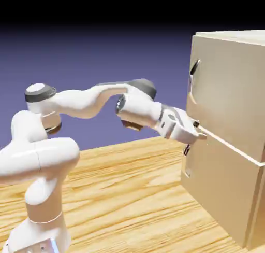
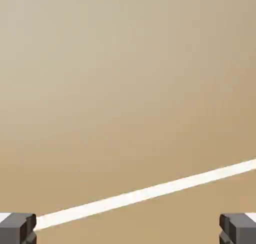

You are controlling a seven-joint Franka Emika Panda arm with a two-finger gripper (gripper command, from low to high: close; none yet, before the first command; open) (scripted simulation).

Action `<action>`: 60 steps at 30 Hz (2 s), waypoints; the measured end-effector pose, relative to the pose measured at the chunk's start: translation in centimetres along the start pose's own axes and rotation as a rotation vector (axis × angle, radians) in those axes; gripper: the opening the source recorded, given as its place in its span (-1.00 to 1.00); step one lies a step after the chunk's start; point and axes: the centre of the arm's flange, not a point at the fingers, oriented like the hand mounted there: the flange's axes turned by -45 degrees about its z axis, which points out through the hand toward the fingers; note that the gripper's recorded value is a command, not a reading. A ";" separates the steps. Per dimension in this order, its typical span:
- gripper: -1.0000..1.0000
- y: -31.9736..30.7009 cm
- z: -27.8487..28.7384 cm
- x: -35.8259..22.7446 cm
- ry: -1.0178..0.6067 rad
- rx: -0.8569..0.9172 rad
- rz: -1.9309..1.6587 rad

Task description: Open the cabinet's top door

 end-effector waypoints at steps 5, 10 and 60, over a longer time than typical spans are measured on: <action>0.00 -5.4 -1.6 3.8 0.162 0.148 -0.042; -1.00 -5.9 2.1 4.3 0.161 0.148 -0.041; -1.00 26.4 -14.1 2.6 0.126 1.213 -0.125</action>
